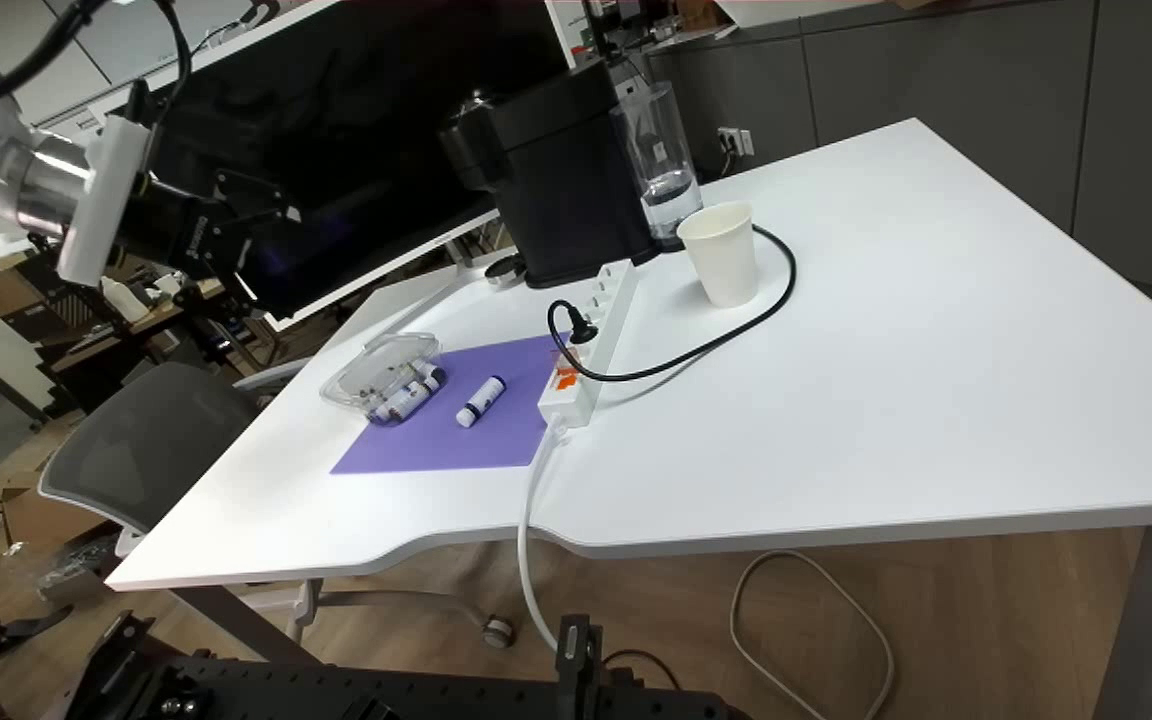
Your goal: Uncover the lid of the clear container
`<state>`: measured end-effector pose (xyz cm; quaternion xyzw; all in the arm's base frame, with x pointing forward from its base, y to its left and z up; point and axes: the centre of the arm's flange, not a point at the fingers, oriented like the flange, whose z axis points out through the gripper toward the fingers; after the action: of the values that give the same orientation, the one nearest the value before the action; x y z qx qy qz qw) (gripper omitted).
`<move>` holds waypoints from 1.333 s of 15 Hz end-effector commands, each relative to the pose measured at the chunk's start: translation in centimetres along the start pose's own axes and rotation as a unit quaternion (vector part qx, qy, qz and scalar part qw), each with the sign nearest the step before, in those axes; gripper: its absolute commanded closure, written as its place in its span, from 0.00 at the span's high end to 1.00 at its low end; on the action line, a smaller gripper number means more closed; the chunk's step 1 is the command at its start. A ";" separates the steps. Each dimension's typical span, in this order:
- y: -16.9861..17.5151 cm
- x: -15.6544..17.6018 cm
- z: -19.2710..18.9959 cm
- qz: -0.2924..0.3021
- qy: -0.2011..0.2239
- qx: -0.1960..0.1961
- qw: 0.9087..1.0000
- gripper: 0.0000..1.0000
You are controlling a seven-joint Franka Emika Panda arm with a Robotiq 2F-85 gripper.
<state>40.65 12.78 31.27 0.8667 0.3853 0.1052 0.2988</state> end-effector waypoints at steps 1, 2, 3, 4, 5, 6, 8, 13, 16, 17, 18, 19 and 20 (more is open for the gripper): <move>-1.9 0.6 3.8 -0.015 -0.001 0.006 1.000 1.00; -2.5 0.7 4.5 -0.024 -0.003 0.011 1.000 1.00; -3.1 0.8 5.1 -0.034 -0.005 0.016 0.999 1.00; -3.9 0.9 5.8 -0.045 -0.007 0.020 0.999 1.00; -4.5 1.0 6.2 -0.053 -0.009 0.023 0.998 1.00; -5.2 1.1 6.7 -0.061 -0.012 0.026 0.998 1.00; -6.0 1.1 7.1 -0.075 -0.017 0.031 0.997 1.00; -6.2 0.8 6.8 -0.071 -0.025 0.032 0.997 1.00; -6.9 1.3 8.3 -0.059 -0.031 0.031 0.997 1.00; -7.0 1.4 8.9 -0.057 -0.036 0.027 0.997 1.00; -7.1 1.5 9.3 -0.056 -0.039 0.025 0.997 1.00; -7.2 1.6 9.9 -0.057 -0.043 0.020 0.997 1.00; -7.3 1.8 10.5 -0.056 -0.046 0.011 0.997 1.00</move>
<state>40.30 13.32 20.58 0.8503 0.4379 0.0381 0.2895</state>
